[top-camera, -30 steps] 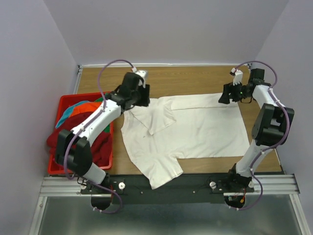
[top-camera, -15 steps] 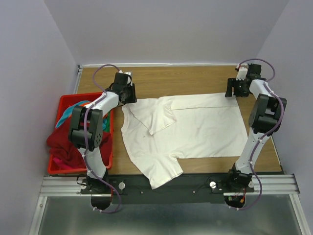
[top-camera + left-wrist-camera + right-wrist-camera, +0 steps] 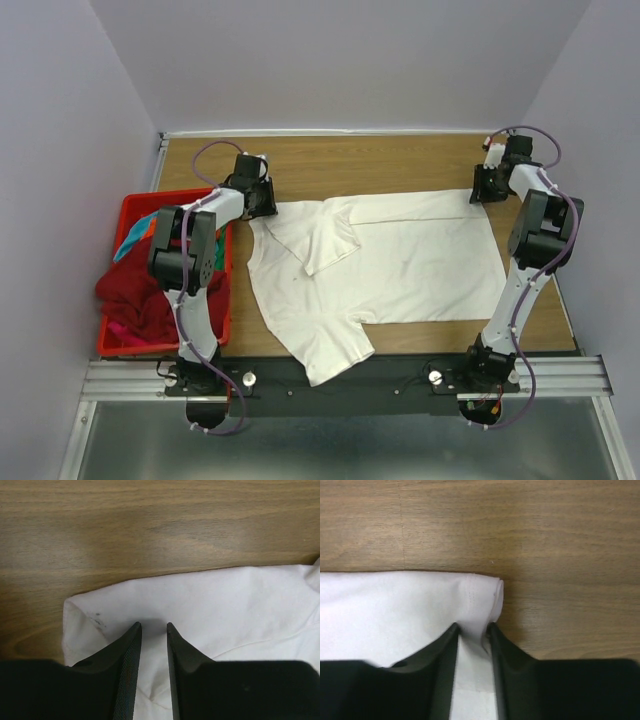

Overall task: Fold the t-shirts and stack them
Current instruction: Fold the tshirt

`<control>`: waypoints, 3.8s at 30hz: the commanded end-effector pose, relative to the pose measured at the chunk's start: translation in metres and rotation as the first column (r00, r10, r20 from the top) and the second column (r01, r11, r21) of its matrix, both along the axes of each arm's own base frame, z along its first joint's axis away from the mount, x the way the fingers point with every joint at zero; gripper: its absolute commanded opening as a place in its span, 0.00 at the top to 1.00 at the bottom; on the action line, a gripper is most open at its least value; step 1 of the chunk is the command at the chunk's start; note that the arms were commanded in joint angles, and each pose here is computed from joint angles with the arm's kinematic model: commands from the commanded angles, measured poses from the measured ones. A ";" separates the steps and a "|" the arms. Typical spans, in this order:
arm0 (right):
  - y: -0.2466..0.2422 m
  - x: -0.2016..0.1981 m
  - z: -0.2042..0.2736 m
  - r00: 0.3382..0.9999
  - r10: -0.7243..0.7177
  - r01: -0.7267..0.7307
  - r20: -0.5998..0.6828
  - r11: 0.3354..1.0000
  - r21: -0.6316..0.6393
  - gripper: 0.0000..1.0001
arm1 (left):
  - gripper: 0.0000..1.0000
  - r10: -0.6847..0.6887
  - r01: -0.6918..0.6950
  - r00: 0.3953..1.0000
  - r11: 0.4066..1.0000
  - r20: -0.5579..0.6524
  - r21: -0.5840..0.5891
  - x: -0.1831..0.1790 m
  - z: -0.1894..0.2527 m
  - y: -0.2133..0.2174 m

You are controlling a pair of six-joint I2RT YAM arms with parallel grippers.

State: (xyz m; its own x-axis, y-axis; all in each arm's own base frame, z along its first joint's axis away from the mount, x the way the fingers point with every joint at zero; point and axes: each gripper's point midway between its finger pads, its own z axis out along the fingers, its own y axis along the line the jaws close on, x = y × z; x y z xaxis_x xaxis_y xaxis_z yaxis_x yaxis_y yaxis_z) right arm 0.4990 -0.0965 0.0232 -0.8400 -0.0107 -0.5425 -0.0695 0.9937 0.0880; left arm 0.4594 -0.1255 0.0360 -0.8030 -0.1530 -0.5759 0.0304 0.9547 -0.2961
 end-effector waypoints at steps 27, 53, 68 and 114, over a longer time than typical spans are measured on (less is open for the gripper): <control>-0.037 0.139 0.034 0.961 -0.084 0.114 0.263 0.988 -0.103 0.70 | 0.69 0.021 -0.018 0.999 0.998 0.045 -0.062 0.127 0.027 -0.003; 0.051 0.012 0.078 0.941 0.167 -0.129 0.295 0.981 -0.144 0.00 | 0.01 -0.262 0.295 0.530 0.949 0.806 0.114 -0.091 0.327 0.000; 0.163 -0.209 0.168 0.540 0.678 -0.691 0.498 0.695 -0.197 0.02 | 0.28 -0.820 0.832 0.508 0.547 0.265 0.096 -0.289 0.155 -0.176; 0.098 -0.215 0.123 0.869 0.386 -0.348 0.309 0.922 -0.171 0.09 | 0.88 -0.823 0.844 0.518 0.450 -0.232 0.292 -0.376 -0.018 -0.199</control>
State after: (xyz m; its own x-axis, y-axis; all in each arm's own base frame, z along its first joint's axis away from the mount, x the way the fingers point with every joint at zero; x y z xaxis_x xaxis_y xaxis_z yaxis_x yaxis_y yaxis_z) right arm 0.2827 0.0165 0.1493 -0.5038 -0.3602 -0.7852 -0.5011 0.8622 -0.0740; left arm 0.0892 -0.3272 0.0178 -0.4664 0.7871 -0.4036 0.8610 0.5086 -0.0029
